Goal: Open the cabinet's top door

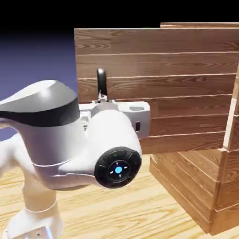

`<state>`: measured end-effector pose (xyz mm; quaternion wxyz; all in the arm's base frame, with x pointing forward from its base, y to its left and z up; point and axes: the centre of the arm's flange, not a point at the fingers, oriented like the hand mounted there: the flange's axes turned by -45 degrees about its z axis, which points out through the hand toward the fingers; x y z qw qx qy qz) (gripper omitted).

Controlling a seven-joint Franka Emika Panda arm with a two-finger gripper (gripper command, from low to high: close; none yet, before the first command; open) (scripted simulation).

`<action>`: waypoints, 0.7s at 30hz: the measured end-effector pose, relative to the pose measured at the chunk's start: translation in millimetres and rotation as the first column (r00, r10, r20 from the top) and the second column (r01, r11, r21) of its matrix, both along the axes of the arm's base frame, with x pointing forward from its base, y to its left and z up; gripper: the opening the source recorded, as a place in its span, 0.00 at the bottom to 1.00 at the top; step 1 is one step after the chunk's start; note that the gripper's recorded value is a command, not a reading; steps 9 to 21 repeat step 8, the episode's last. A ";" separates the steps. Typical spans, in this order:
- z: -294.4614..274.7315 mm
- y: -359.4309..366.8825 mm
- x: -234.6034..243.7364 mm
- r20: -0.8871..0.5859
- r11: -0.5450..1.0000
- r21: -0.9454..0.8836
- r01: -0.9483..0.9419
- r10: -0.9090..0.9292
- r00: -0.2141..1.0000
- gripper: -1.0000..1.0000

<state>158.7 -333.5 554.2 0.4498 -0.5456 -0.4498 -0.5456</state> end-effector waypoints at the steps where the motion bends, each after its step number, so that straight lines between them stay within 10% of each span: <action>1: 0.0 -8.3 1.6 0.000 1.000 0.000 -0.021 0.021 1.000 0.00; 7: 0.0 -54.5 13.8 0.000 0.990 0.000 -0.139 0.139 0.990 0.00; 8: 0.0 -57.6 14.9 0.000 0.989 0.000 -0.148 0.148 0.989 1.00; 21: 0.0 -57.6 14.9 0.000 0.989 0.000 -0.148 0.148 0.989 1.00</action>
